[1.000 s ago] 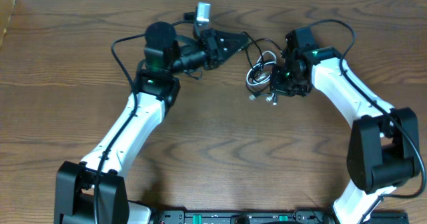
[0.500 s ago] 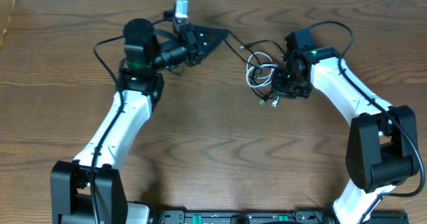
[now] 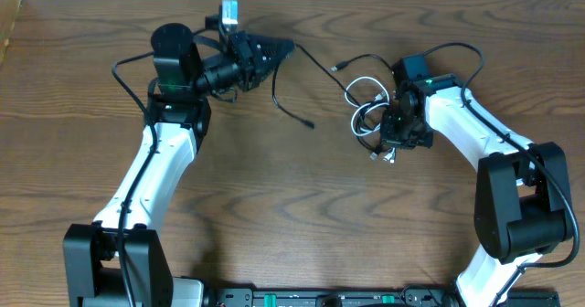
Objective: Untangle cables
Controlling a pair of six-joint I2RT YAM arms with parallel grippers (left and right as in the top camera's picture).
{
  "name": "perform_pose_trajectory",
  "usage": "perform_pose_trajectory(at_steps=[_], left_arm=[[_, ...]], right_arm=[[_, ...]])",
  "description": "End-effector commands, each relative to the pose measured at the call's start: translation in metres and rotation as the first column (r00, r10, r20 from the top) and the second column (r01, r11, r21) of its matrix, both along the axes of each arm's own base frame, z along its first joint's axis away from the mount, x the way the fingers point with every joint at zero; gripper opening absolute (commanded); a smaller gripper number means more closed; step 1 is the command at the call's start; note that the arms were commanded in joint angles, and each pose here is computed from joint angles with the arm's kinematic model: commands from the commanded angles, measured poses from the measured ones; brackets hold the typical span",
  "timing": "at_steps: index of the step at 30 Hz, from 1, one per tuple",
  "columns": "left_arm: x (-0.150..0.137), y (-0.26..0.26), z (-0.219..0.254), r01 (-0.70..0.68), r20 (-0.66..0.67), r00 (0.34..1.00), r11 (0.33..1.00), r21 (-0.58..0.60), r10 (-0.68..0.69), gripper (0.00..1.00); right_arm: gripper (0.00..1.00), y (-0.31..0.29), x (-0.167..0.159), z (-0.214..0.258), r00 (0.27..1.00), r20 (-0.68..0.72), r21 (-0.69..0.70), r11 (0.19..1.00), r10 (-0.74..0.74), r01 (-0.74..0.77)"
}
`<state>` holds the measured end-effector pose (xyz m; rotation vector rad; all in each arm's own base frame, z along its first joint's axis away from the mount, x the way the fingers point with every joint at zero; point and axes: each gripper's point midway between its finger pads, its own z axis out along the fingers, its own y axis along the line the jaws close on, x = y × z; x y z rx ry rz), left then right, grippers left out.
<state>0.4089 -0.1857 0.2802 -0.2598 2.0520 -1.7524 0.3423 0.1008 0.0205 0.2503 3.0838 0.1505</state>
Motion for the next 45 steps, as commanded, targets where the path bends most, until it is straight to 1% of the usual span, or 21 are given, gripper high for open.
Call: perform_pose_trajectory(at_steps=[1, 5, 7, 8, 9, 13, 14, 17, 20, 21, 26, 28, 31, 32, 36, 39, 42, 45], left_arm=[[-0.002, 0.001, -0.008, -0.008, 0.088, 0.996, 0.994, 0.112, -0.002, 0.07], [-0.009, 0.004, -0.051, -0.021, 0.005, 1.0, 0.968, 0.251, 0.02, 0.08], [-0.016, 0.006, -0.075, -0.023, -0.039, 0.999, 0.938, 0.345, 0.038, 0.08], [-0.018, 0.006, -0.083, -0.022, -0.058, 0.997, 0.927, 0.374, 0.047, 0.13], [-0.02, 0.006, -0.089, -0.025, -0.077, 0.995, 0.918, 0.397, 0.061, 0.22], [-0.029, 0.0, -0.11, -0.029, -0.126, 0.987, 0.874, 0.485, 0.103, 0.63], [-0.03, -0.002, -0.112, -0.03, -0.127, 0.986, 0.865, 0.5, 0.107, 0.7], [-0.034, -0.012, -0.114, -0.015, -0.106, 0.991, 0.852, 0.523, 0.083, 0.77], [-0.038, -0.02, -0.114, 0.004, -0.077, 0.996, 0.842, 0.539, 0.044, 0.79], [-0.038, -0.021, -0.114, 0.008, -0.071, 0.997, 0.84, 0.542, 0.036, 0.82], [-0.041, -0.022, -0.115, 0.021, -0.064, 0.998, 0.833, 0.553, 0.018, 0.82], [-0.044, -0.021, -0.119, 0.036, -0.061, 0.998, 0.822, 0.568, -0.001, 0.82], [-0.053, -0.018, -0.131, 0.084, -0.047, 0.996, 0.782, 0.618, -0.069, 0.82], [-0.057, -0.016, -0.137, 0.103, -0.059, 0.995, 0.766, 0.635, -0.085, 0.82], [-0.069, -0.003, -0.171, 0.164, -0.163, 0.984, 0.695, 0.701, -0.068, 0.81], [-0.071, -0.004, -0.187, 0.199, -0.208, 0.976, 0.686, 0.7, -0.07, 0.75], [-0.073, -0.012, -0.203, 0.236, -0.24, 0.967, 0.675, 0.699, -0.089, 0.74], [-0.075, -0.029, -0.211, 0.268, -0.241, 0.961, 0.682, 0.681, -0.137, 0.74]], right_arm=[[0.01, 0.011, -0.007, -0.003, 0.995, -0.019, 0.074, 0.993, 0.096, -0.094], [0.01, 0.036, -0.009, 0.011, 0.983, 0.018, 0.218, 0.959, 0.181, -0.18], [0.01, 0.051, -0.01, 0.033, 0.971, 0.075, 0.302, 0.923, 0.226, -0.238], [0.01, 0.052, -0.009, 0.041, 0.969, 0.096, 0.306, 0.92, 0.226, -0.244], [0.01, 0.052, -0.008, 0.049, 0.968, 0.117, 0.307, 0.919, 0.223, -0.249], [0.01, 0.053, -0.007, 0.08, 0.954, 0.204, 0.304, 0.912, 0.22, -0.275], [0.01, 0.053, -0.007, 0.084, 0.951, 0.217, 0.303, 0.911, 0.219, -0.279], [0.01, 0.052, -0.007, 0.096, 0.946, 0.244, 0.303, 0.91, 0.212, -0.282], [0.01, 0.051, -0.01, 0.098, 0.949, 0.239, 0.305, 0.912, 0.205, -0.274], [0.01, 0.051, -0.011, 0.098, 0.952, 0.232, 0.307, 0.913, 0.202, -0.269], [0.01, 0.061, -0.014, 0.104, 0.951, 0.233, 0.371, 0.886, 0.202, -0.278], [0.01, 0.065, -0.014, 0.107, 0.95, 0.239, 0.391, 0.875, 0.203, -0.285], [0.01, 0.069, -0.014, 0.112, 0.948, 0.246, 0.425, 0.857, 0.2, -0.291], [0.01, 0.07, -0.014, 0.114, 0.948, 0.25, 0.436, 0.851, 0.199, -0.293], [0.01, 0.068, -0.011, 0.118, 0.949, 0.255, 0.451, 0.846, 0.185, -0.286], [0.01, 0.069, -0.011, 0.119, 0.95, 0.254, 0.465, 0.838, 0.182, -0.285], [0.01, 0.071, -0.013, 0.121, 0.95, 0.254, 0.481, 0.828, 0.184, -0.289], [0.01, 0.072, -0.013, 0.122, 0.949, 0.254, 0.487, 0.824, 0.184, -0.29]])
